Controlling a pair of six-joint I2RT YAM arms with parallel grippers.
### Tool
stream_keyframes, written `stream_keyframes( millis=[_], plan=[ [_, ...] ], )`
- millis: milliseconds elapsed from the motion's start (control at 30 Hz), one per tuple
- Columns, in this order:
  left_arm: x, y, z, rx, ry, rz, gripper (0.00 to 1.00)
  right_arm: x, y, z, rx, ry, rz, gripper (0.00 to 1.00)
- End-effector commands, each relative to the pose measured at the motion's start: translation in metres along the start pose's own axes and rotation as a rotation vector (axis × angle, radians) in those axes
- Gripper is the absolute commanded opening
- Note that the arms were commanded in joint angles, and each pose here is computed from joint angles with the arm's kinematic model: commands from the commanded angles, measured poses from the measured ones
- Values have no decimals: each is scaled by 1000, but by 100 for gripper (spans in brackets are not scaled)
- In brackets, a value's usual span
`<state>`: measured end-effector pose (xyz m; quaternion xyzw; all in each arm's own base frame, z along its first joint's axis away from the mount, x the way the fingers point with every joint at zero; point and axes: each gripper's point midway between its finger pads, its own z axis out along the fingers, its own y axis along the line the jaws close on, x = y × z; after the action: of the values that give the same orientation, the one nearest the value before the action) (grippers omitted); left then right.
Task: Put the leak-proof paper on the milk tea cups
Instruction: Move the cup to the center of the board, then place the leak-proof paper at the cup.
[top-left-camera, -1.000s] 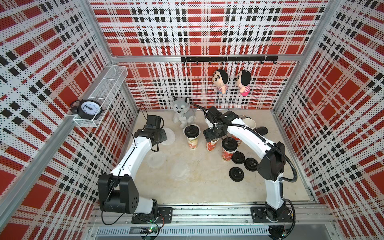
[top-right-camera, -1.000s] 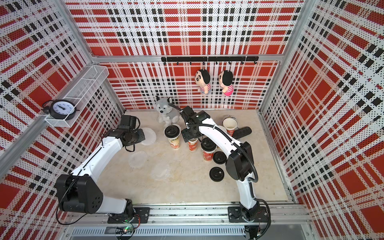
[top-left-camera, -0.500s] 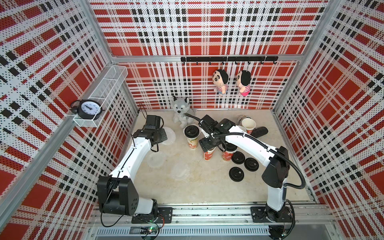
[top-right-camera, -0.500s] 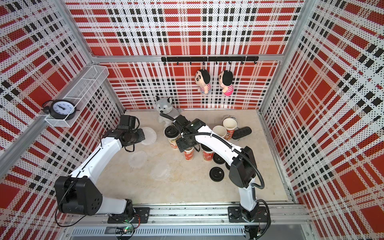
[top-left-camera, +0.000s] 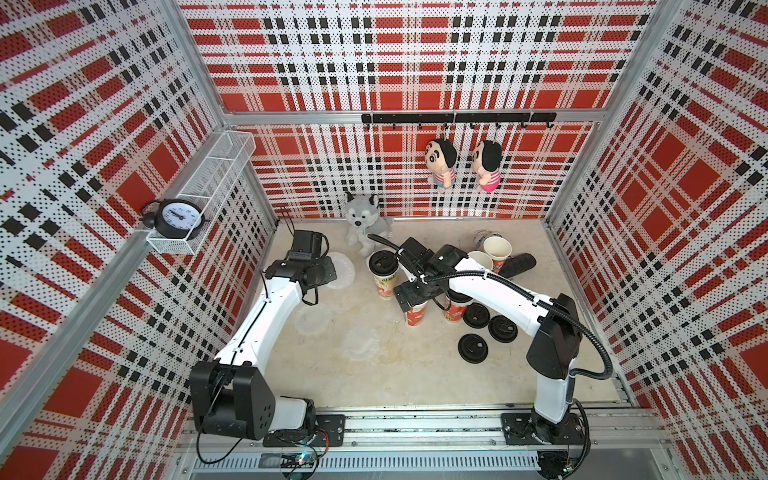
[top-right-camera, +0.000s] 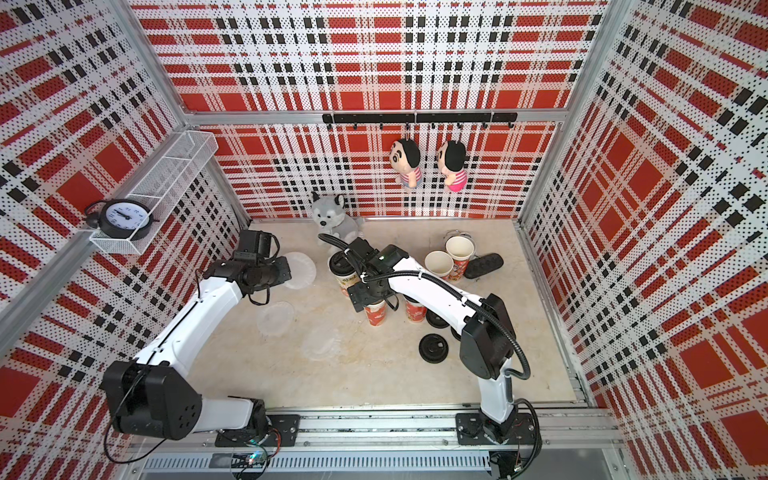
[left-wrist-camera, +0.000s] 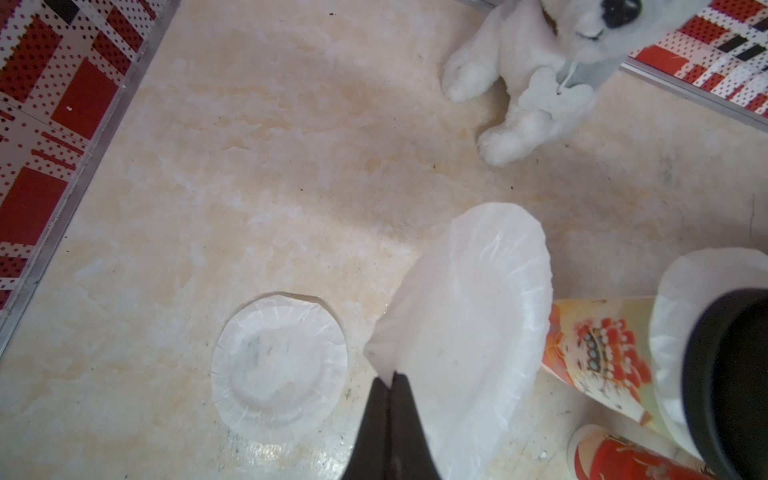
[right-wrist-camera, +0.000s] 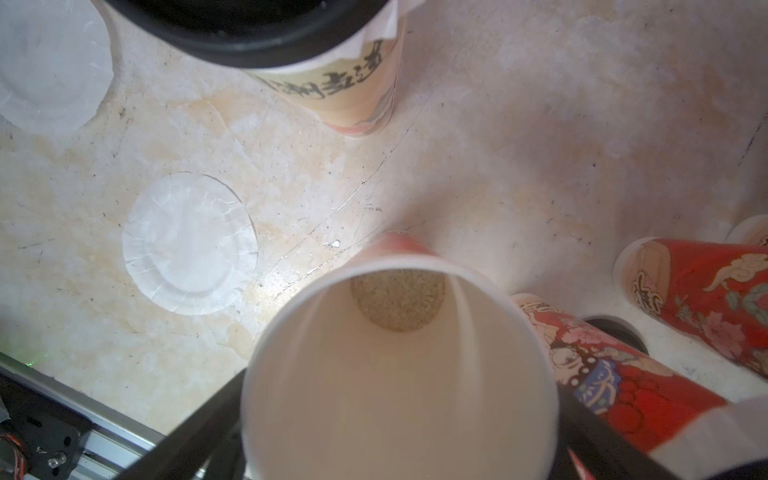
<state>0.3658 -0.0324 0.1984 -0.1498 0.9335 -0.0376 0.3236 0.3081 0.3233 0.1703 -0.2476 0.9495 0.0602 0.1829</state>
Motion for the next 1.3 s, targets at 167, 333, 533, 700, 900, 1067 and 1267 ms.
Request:
stream_keyframes(
  millis=[167,333,533,700,900,1067,1267],
  plan=[
    [-6,-62,-67,157,-62,81,0,-33,-7,-74,9,-191,31,100],
    [7,-111,-93,292,-54,135,0,-37,-36,-113,62,-283,109,100],
    [34,-163,-97,434,-5,196,0,-24,-87,-152,67,-388,269,100],
    [65,-185,-74,454,69,241,0,-4,-113,-160,71,-408,337,100],
    [98,-199,-50,456,137,279,0,8,-119,-154,86,-384,343,100],
    [104,-202,-36,436,150,288,0,9,-119,-150,89,-377,342,100],
    [106,-201,-29,416,154,296,0,10,-120,-147,92,-373,342,100]
  ],
)
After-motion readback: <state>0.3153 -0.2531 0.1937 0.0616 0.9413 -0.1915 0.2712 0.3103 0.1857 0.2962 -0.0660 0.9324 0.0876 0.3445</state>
